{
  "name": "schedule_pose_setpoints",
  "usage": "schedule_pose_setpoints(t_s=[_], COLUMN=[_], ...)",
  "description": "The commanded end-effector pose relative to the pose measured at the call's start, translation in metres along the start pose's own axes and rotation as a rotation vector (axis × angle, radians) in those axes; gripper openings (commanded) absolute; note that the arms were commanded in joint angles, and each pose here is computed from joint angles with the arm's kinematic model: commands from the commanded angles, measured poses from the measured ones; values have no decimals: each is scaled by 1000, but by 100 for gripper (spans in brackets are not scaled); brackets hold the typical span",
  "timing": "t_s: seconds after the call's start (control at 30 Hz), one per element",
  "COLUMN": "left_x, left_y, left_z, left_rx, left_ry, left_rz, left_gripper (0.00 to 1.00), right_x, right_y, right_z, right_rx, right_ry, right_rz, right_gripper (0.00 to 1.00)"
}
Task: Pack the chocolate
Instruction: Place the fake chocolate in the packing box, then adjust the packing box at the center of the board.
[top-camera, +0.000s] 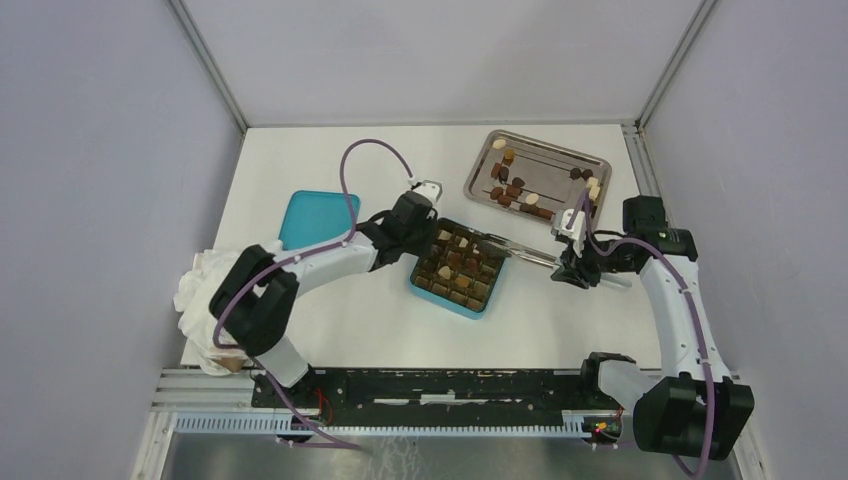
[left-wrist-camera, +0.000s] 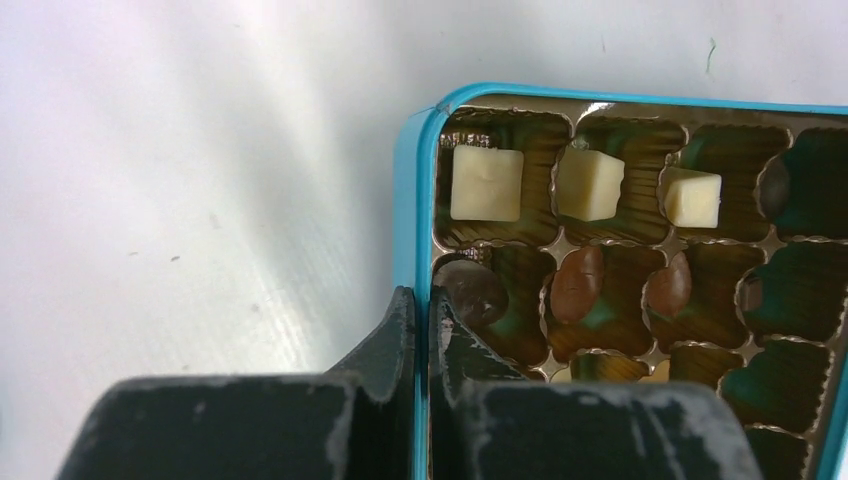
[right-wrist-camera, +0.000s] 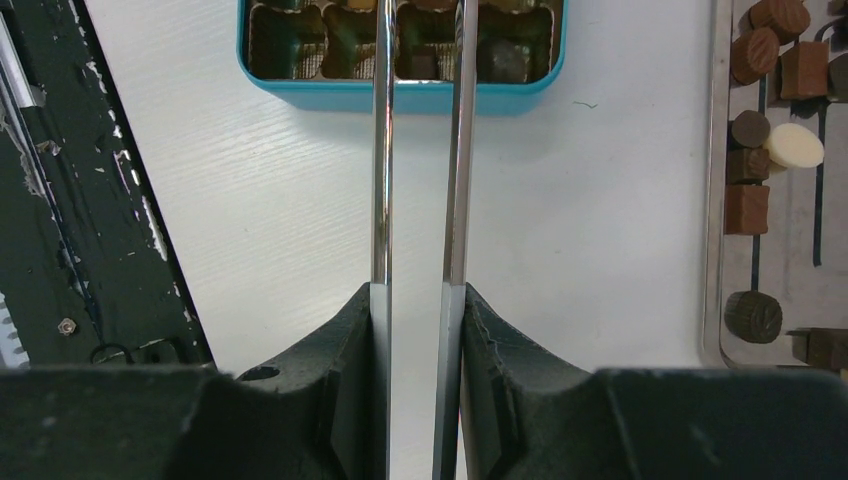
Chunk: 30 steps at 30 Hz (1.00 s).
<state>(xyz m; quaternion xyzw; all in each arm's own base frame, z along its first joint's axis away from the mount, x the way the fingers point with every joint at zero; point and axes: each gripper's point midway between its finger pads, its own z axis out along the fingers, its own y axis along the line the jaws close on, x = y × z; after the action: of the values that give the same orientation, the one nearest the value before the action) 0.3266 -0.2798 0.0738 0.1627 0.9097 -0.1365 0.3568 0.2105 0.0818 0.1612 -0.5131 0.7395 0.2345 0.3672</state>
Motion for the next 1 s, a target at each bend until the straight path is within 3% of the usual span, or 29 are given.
schedule_pose_setpoints(t_s=[0.0,0.2,0.53,0.97], left_x=[-85,-91,-87,-55], left_y=[-3,6,8,-1], left_z=[-51,-79,-87,-40], left_rx=[7,-42,-71,-80], left_ry=[-385,-507,-537,-301], left_rz=[0,5,-1,-25], left_gripper=[2,2,2,2], right_x=[-24,-31,-27,6], right_y=[5,13,20,4], right_z=[-10,-14,-10,12], right_rx=[-20,-51,-68,-1], right_ry=[-54,-76,-58,62], right_rz=[-76,-116,-159,-81], right_gripper=[0,0,0,0])
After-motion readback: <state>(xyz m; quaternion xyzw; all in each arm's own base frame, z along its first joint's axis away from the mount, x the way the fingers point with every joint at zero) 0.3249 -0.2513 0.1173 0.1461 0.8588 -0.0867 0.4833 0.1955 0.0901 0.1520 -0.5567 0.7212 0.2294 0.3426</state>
